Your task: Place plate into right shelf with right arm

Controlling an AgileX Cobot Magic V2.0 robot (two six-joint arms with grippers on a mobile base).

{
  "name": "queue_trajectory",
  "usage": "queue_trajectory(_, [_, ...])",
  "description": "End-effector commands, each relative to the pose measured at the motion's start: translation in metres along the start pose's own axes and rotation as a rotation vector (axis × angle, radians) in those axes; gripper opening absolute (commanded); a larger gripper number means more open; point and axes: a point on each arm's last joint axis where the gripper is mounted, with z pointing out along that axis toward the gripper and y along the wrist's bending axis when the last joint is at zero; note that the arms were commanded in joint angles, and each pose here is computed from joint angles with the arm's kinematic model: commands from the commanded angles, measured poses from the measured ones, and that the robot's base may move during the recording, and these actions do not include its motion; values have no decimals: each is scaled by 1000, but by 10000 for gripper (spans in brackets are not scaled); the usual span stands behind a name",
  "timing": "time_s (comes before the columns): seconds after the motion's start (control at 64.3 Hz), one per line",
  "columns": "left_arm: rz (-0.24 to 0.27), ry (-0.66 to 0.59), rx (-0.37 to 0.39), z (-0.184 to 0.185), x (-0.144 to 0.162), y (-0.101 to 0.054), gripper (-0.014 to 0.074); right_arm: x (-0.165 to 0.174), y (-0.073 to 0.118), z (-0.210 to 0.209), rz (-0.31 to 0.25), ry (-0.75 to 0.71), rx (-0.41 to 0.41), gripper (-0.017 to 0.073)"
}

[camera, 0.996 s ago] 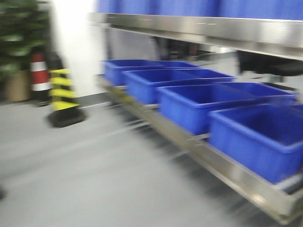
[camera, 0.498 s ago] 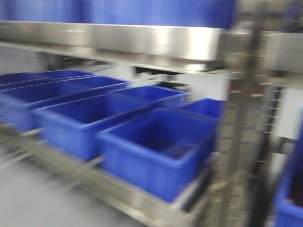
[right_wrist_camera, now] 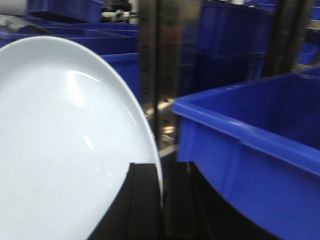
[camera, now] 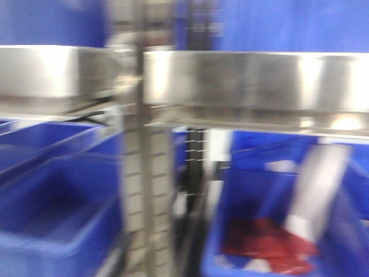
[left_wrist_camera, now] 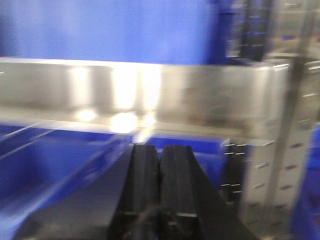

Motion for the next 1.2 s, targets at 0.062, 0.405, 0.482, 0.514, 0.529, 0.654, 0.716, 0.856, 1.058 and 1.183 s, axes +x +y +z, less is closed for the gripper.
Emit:
queue_trajectory(0.062, [-5, -88, -17, -1, -5, 2, -47, -17, 3, -3, -18, -115, -32, 64])
queue_trajectory(0.405, [-5, -88, -17, -1, -5, 2, -47, -17, 3, -3, -18, -115, -32, 64])
queue_trajectory(0.482, [-5, -88, -17, -1, -5, 2, -47, -17, 3, -3, -18, -115, -32, 64])
queue_trajectory(0.514, [-5, -88, -17, -1, -5, 2, -47, -17, 3, -3, -18, -115, -32, 64])
queue_trajectory(0.529, [-5, -88, -17, -1, -5, 2, -47, -17, 3, -3, -18, -115, -32, 64])
queue_trajectory(0.654, [-5, -88, -17, -1, -5, 2, -47, -17, 3, -3, -18, -115, -32, 64])
queue_trajectory(0.716, [-5, -88, -17, -1, -5, 2, -47, -17, 3, -3, -18, -115, -32, 64])
queue_trajectory(0.856, [-5, -88, -17, -1, -5, 2, -47, -17, 3, -3, -18, -115, -32, 64])
queue_trajectory(1.058, [-5, -88, -17, -1, -5, 2, -47, -17, 3, -3, -18, -115, -32, 64])
queue_trajectory(1.183, [-5, -88, -17, -1, -5, 2, -47, -17, 3, -3, -18, -115, -32, 64])
